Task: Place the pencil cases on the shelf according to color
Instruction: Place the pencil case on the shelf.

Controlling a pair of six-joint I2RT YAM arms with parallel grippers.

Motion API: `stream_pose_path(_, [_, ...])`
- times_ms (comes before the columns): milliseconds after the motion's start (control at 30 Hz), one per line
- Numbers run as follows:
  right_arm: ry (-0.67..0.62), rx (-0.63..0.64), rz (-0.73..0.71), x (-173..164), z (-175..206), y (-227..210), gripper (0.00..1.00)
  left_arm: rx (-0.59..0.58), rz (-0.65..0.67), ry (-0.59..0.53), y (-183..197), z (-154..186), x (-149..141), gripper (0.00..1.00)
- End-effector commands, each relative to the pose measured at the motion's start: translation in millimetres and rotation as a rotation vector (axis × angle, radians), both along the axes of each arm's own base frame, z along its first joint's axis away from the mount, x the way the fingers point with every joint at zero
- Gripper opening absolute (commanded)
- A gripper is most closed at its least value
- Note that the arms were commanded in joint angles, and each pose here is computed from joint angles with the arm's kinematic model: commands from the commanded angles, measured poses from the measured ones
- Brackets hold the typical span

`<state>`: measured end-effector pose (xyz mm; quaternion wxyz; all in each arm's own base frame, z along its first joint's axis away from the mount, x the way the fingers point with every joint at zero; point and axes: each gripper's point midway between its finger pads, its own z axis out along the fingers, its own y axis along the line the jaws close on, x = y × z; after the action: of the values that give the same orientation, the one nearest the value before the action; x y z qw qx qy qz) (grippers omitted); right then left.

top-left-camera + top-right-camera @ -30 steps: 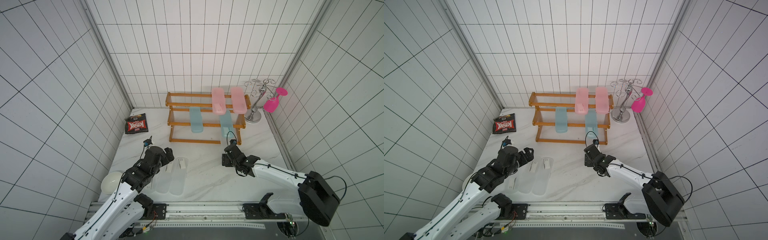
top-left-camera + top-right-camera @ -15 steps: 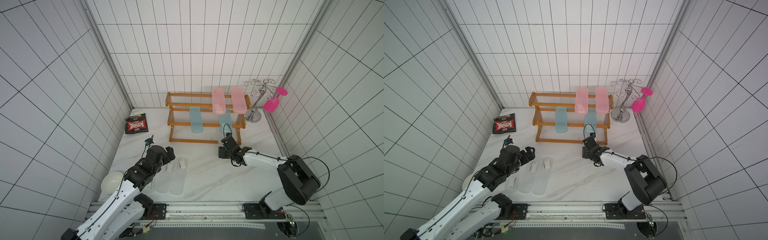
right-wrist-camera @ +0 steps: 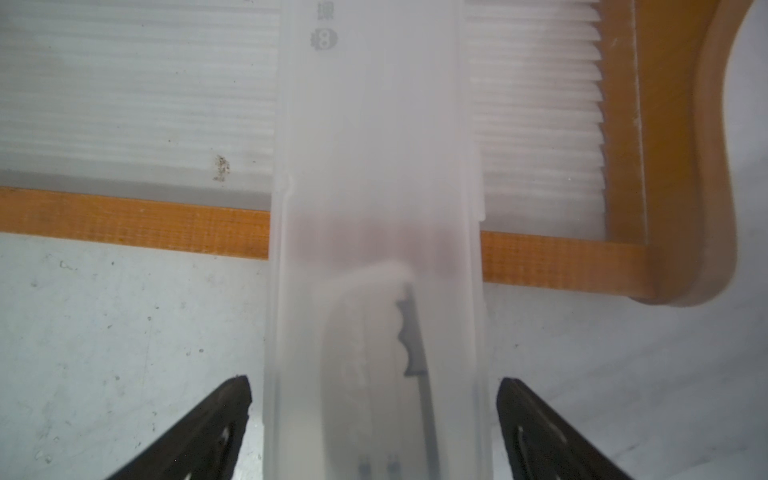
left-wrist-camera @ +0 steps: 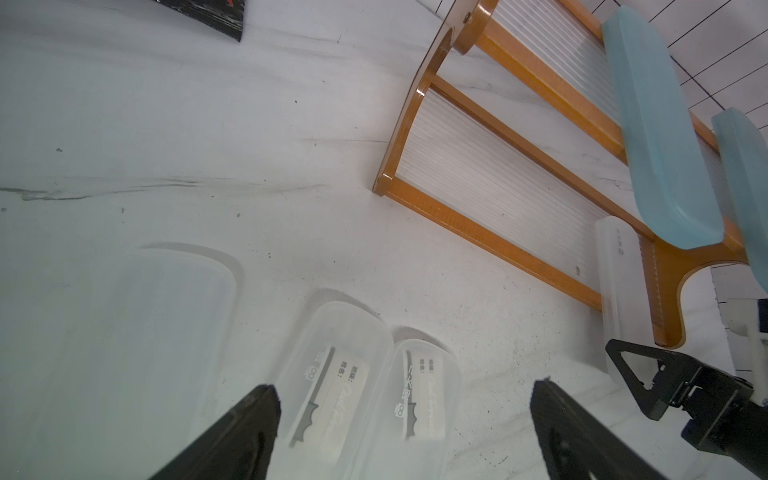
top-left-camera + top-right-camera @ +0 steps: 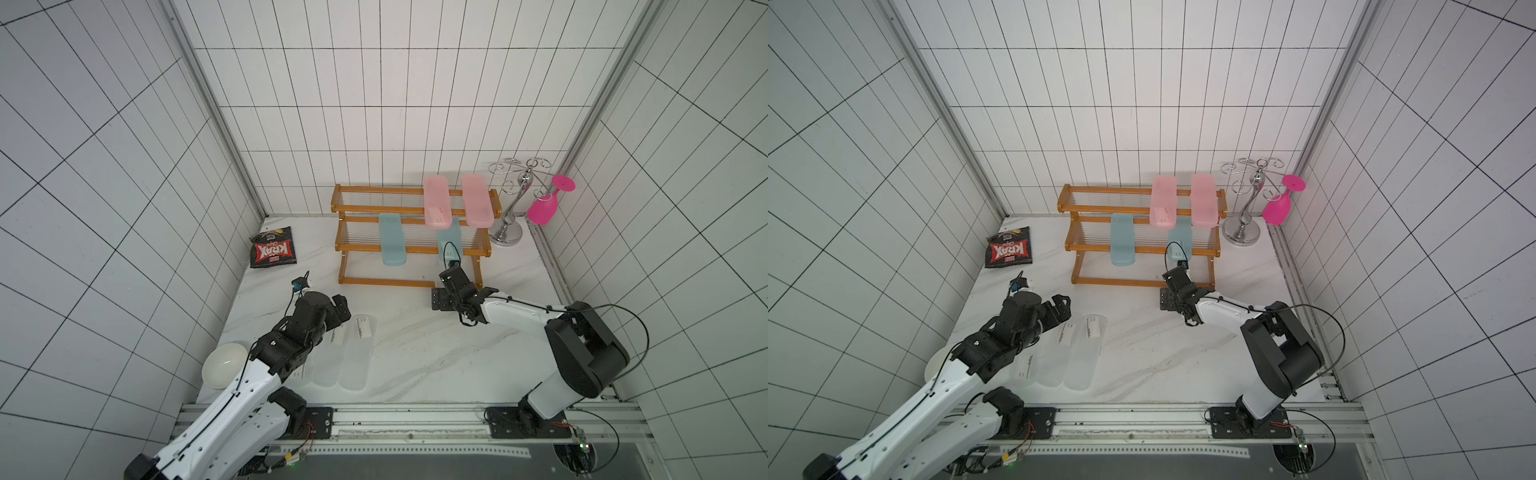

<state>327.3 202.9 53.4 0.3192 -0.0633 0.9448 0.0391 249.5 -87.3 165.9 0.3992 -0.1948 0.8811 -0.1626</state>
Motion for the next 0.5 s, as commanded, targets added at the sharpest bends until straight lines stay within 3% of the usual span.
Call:
stream_pose_path(0, [-0.035, 0.007, -0.032, 0.3, 21.4, -4.2, 0.99, 0.022, 0.008, -0.030, 5.6, 5.3, -1.5, 0.98])
stream_pose_path(200, [-0.023, 0.000, -0.041, -30.0, 29.6, -9.6, 0.99, 0.034, 0.010, 0.025, 9.0, -3.1, -10.5, 0.98])
stream_pose_path(467, [-0.004, 0.089, -0.078, -65.8, 24.8, -22.4, 0.97, 0.005, -0.008, 0.076, 7.8, -6.1, -24.6, 0.98])
